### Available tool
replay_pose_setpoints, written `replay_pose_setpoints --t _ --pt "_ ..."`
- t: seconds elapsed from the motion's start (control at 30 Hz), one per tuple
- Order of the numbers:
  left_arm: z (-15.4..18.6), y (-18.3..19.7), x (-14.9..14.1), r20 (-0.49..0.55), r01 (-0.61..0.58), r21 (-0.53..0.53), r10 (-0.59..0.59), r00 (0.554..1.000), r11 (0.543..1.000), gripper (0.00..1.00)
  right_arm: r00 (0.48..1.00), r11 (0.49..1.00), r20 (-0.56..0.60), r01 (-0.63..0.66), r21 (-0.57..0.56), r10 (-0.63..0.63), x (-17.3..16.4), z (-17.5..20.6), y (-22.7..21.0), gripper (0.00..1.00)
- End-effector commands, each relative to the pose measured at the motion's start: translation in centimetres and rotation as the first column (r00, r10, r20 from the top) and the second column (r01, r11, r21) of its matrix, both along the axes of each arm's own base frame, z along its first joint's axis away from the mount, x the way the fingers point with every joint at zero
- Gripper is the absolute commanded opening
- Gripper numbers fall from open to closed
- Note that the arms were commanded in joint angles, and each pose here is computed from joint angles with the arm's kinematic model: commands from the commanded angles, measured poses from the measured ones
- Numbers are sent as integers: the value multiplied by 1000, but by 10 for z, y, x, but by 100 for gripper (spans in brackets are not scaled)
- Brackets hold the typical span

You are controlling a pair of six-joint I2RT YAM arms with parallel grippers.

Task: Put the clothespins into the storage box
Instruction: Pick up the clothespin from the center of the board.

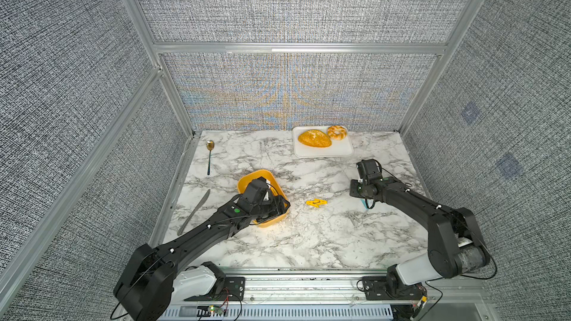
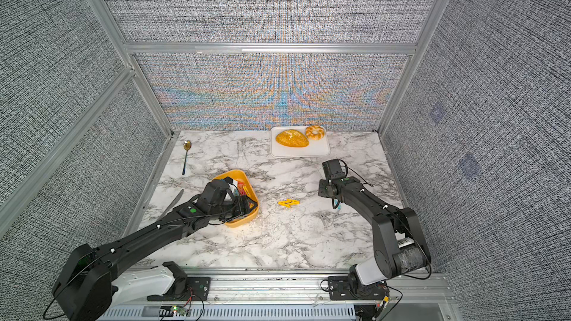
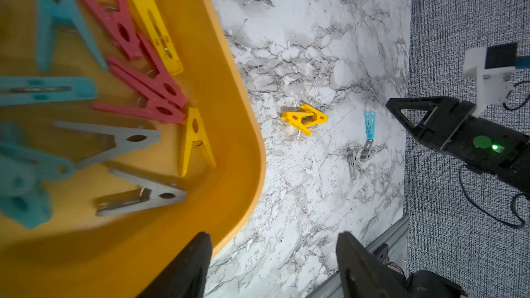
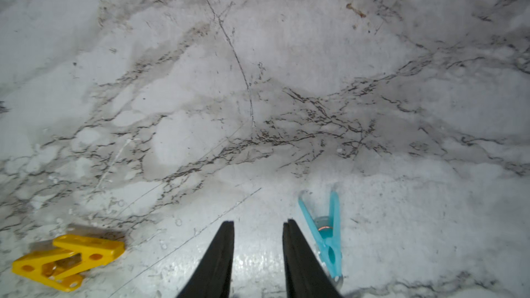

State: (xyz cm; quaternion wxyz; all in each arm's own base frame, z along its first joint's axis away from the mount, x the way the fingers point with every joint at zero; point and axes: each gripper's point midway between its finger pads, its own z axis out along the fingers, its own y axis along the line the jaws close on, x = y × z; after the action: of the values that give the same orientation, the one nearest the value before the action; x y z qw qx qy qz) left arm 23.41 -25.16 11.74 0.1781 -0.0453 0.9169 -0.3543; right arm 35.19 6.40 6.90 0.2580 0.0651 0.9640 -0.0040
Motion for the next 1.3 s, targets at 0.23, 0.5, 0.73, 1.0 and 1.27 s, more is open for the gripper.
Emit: replay_pose_setpoints --t 0.23,0.5,0.73,1.0,1.27 --pt "11 -38 5 36 74 -50 -73 997 996 72 997 988 -78 4 -153 -16 -5 -27 -23 35" --pt "2 -51 -1 8 104 -62 -104 995 993 71 993 986 -113 7 -169 -27 -4 -40 -28 35" --pt "0 -56 -2 -9 116 -69 -117 993 991 68 991 989 -130 2 -148 -21 -4 -49 -27 28" --pt "3 -58 -3 -10 120 -68 -121 993 990 67 995 993 -104 -2 -114 -10 1 -47 -21 14" --pt "8 -43 -7 9 95 -30 -95 995 995 66 999 998 -50 -21 -60 18 18 -30 -3 0"
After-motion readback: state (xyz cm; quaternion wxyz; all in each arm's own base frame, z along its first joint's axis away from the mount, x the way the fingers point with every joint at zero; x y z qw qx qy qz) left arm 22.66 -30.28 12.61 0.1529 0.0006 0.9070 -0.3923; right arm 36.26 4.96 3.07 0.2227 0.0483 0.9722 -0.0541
